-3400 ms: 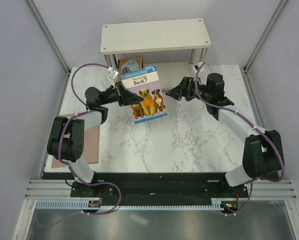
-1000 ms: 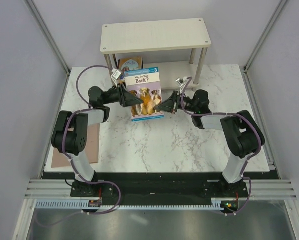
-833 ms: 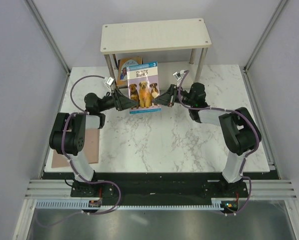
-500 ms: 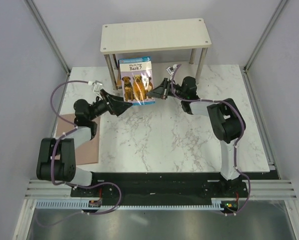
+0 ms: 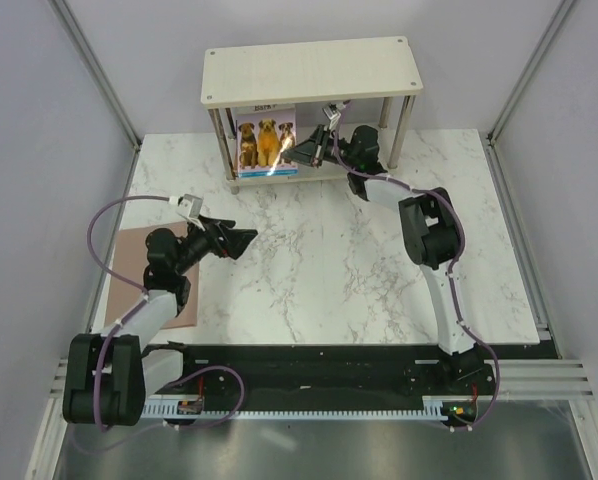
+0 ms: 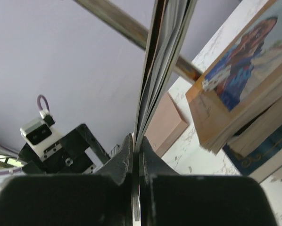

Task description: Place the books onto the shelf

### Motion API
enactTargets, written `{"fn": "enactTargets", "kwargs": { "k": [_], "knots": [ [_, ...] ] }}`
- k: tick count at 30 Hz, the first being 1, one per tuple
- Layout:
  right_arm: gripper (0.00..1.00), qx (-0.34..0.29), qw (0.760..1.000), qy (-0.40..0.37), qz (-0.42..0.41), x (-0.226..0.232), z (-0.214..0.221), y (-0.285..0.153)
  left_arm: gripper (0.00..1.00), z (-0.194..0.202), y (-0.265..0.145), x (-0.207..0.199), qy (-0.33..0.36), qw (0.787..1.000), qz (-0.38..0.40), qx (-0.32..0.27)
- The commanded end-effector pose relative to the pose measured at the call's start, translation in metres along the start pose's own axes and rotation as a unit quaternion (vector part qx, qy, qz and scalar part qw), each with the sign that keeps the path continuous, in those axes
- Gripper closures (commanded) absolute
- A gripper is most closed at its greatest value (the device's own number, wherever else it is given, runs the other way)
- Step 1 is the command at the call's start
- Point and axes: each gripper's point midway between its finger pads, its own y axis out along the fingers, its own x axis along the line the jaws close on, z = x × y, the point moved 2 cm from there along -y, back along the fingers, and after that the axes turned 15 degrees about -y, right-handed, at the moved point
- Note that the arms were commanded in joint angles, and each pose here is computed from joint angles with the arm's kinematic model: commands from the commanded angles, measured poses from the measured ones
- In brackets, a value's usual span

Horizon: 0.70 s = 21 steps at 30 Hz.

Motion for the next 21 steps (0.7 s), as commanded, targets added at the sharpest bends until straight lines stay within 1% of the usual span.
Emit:
{"fn": "enactTargets", "kwargs": {
  "k": [1, 2, 4, 5, 10, 13, 21],
  "knots": [
    [1.0, -0.025, 0.999, -0.026, -0.015, 0.0, -0.028, 0.016, 0.0, 0.0, -0.01, 0.006, 0.038, 0.999, -0.026, -0.025],
    [1.0, -0.028, 0.999, -0.031, -0.02, 0.003, -0.037, 0.022, 0.0, 0.004, -0.011, 0.005, 0.036, 0.999, -0.023, -0.018],
    [1.0, -0.024, 0.999, -0.015, -0.014, -0.011, -0.031, 0.025, 0.0, 0.01, -0.013, 0.006, 0.029, 0.999, -0.024, -0.011],
    [1.0, -0.027, 0.999, -0.018, -0.02, -0.008, -0.037, 0.029, 0.0, 0.015, -0.014, 0.006, 0.025, 0.999, -0.022, -0.006],
    [1.0, -0.014, 1.0, 0.002, 0.002, -0.03, -0.028, 0.035, 0.0, 0.03, -0.02, 0.005, 0.016, 1.0, -0.022, 0.003],
    [1.0, -0.014, 1.0, 0.009, 0.009, -0.035, -0.025, 0.036, 0.0, 0.04, -0.024, 0.007, 0.008, 1.0, -0.025, 0.011],
    [1.0, -0.006, 0.999, 0.023, 0.024, -0.044, -0.018, 0.042, 0.0, 0.049, -0.026, 0.008, 0.004, 0.999, -0.027, 0.018]
  ]
}}
